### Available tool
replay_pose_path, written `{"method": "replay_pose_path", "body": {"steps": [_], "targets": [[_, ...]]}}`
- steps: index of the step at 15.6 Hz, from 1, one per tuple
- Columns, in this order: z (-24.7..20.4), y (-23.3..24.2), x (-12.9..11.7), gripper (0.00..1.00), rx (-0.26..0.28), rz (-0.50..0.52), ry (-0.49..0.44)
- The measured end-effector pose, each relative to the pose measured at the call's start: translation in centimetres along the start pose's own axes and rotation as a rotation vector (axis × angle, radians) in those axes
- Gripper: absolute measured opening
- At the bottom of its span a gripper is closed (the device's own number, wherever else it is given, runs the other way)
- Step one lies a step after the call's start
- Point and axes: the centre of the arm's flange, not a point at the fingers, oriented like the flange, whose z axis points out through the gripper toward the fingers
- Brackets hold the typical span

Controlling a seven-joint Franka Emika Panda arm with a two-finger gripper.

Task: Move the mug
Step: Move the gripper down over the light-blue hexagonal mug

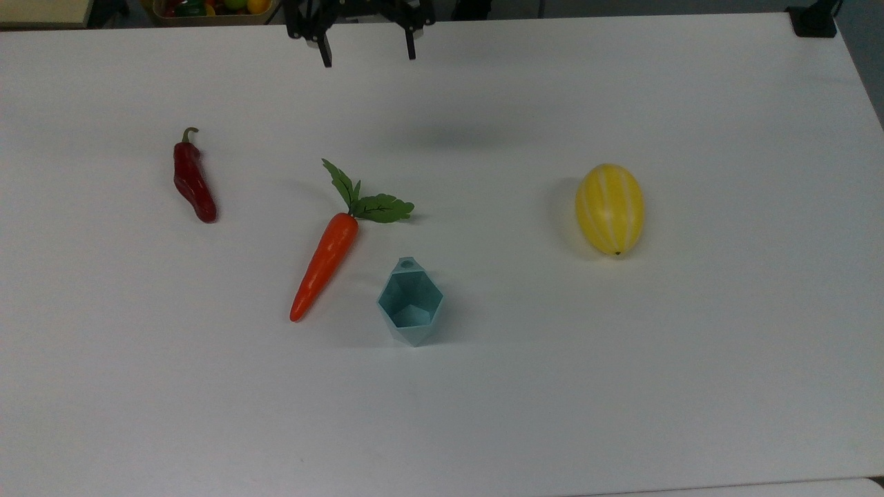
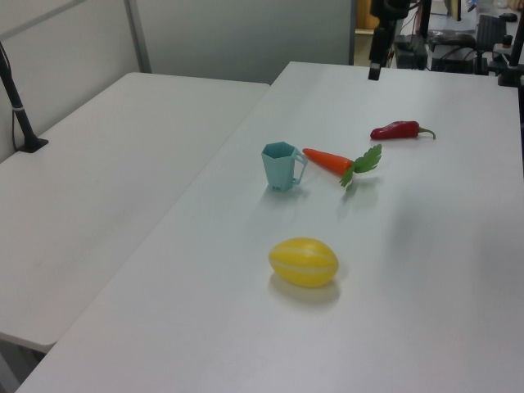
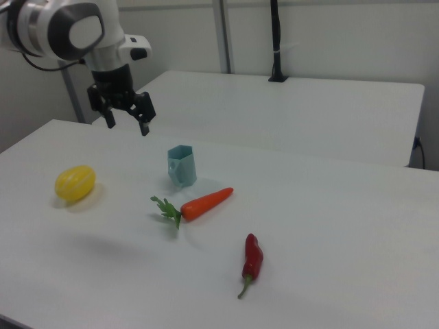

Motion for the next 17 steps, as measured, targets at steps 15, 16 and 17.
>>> {"method": "replay_pose_path", "body": {"steps": [15, 16, 17], "targets": [[10.3, 0.4, 6.3, 1.0, -0.009, 0.071, 0.134], [11.3, 0.3, 6.7, 1.0, -0.009, 0.079, 0.138], [12.2, 0.0, 7.0, 1.0, -0.008, 0.081, 0.142]]}}
